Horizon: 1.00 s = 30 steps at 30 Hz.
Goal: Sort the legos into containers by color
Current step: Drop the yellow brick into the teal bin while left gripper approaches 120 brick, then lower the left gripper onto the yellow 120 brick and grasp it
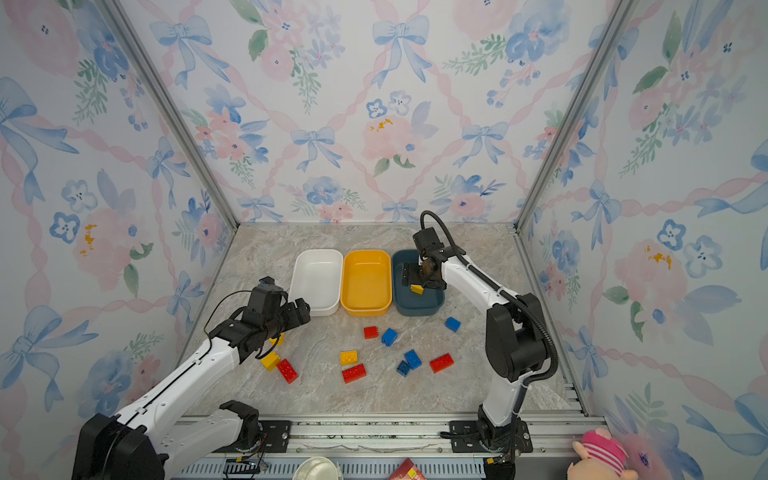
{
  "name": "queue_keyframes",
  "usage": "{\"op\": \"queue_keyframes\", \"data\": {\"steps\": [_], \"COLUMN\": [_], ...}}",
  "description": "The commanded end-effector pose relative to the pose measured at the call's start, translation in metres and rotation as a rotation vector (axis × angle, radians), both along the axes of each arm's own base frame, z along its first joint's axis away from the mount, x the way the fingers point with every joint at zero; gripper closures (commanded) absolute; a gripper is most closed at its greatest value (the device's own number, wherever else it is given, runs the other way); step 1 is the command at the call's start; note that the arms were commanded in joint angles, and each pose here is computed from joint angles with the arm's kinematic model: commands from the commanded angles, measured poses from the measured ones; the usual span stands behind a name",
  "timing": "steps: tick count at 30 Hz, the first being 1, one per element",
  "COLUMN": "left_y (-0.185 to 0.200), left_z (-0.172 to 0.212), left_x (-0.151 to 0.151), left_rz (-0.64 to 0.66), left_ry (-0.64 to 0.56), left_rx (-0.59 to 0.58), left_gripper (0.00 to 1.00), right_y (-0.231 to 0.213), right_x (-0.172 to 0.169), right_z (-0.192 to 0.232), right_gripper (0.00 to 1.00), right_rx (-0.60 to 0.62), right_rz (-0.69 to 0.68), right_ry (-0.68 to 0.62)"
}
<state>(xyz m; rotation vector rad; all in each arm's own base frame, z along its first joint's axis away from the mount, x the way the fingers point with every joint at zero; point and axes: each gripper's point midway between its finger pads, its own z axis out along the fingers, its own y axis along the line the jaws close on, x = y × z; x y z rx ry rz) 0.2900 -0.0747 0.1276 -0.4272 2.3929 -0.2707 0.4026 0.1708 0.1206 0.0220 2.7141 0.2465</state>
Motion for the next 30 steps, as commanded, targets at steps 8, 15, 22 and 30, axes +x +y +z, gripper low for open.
{"op": "queue_keyframes", "data": {"steps": [8, 15, 22, 30], "left_y": [0.039, 0.051, 0.056, 0.066], "left_z": [-0.011, -0.025, -0.044, -0.061], "left_x": [-0.025, -0.032, -0.033, -0.028], "left_rz": [0.122, 0.166, 0.217, 0.254], "left_ry": [0.18, 0.248, 0.304, 0.326], "left_rx": [0.187, 0.255, 0.265, 0.234], "left_gripper": [0.11, 0.16, 0.2, 0.27], "right_y": [-0.005, -0.01, -0.015, -0.023], "right_x": [-0.03, -0.038, -0.044, -0.047], "right_z": [0.019, 0.024, 0.025, 0.03], "right_gripper": [0.02, 0.0, 0.01, 0.01], "right_rx": [0.014, 0.03, 0.047, 0.055], "right_rz": [0.023, 0.021, 0.011, -0.005], "right_ry": [0.0, -0.012, -0.015, -0.023]}}
